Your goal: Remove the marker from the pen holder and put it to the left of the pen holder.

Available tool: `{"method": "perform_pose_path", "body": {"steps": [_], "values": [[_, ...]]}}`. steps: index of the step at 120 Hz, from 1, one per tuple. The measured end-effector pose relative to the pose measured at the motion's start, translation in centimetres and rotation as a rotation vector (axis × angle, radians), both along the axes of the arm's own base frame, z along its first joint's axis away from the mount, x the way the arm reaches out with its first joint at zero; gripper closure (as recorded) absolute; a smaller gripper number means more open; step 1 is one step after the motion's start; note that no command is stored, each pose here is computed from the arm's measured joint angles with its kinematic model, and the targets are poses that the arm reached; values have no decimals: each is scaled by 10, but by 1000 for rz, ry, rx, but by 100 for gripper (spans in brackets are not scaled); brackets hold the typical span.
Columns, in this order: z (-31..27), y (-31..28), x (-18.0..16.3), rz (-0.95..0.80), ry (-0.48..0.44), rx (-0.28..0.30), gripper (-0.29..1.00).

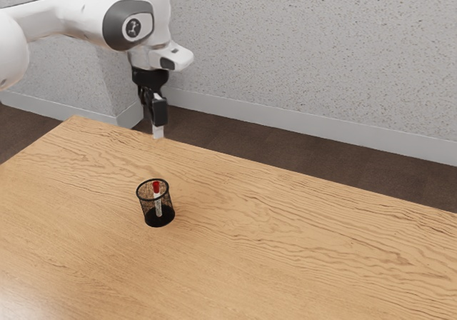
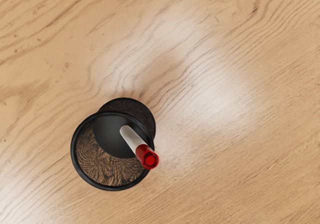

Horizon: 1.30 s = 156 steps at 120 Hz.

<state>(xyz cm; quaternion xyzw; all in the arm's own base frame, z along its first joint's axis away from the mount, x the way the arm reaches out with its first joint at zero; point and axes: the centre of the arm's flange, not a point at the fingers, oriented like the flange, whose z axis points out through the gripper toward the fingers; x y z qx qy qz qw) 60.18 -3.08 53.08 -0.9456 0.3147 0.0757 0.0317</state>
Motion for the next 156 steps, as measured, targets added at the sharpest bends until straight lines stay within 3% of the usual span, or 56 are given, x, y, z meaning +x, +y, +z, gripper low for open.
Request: {"method": "perform_pose_path", "body": {"steps": [15, 40, 93, 156], "values": [[-1, -3, -1, 3, 4, -9, 3], [-82, 3, 16, 46, 138, -18, 1], [-165, 19, -11, 103, 331, -6, 0], [-175, 25, 11, 117, 288, -5, 32]]}}
